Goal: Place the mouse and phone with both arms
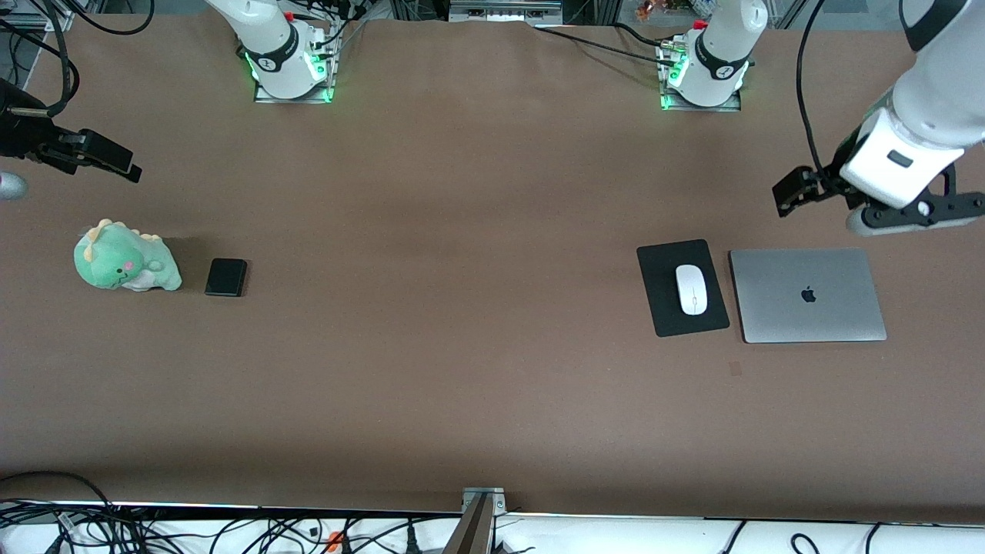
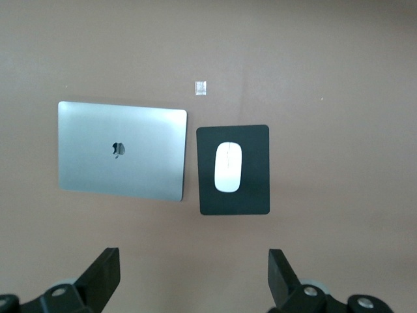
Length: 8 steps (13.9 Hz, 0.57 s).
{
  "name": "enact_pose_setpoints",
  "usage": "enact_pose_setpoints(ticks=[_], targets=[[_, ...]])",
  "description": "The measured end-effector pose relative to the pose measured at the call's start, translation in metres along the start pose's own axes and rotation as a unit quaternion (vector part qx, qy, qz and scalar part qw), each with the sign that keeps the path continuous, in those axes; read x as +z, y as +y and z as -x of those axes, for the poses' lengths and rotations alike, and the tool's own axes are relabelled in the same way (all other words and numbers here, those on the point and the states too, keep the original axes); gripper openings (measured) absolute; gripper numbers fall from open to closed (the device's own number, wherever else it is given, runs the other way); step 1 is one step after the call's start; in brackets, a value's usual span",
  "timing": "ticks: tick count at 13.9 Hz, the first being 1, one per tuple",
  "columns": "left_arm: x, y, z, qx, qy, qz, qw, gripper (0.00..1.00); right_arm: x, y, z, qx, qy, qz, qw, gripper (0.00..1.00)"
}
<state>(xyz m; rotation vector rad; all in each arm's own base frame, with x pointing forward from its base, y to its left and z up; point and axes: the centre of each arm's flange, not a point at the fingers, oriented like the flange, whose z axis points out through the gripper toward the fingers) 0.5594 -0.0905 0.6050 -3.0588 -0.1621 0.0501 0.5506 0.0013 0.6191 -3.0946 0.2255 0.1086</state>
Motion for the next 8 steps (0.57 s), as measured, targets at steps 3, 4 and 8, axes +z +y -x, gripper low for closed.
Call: enact_pose_setpoints(ticks=[3,4,8], targets=[[0.002,-0.007,0.008,0.018,0.007,-0.002,1.000,1.00,-0.001,0.002,-0.002,0.001,0.008,0.009,1.000,1.00],[0.003,-0.010,0.007,0.018,0.007,-0.002,1.000,1.00,-0.001,0.002,-0.002,0.001,0.010,0.009,1.000,1.00],[0.004,-0.017,0.006,0.013,0.004,0.005,1.000,1.00,-0.001,0.002,-0.003,0.001,0.012,0.010,1.000,1.00]])
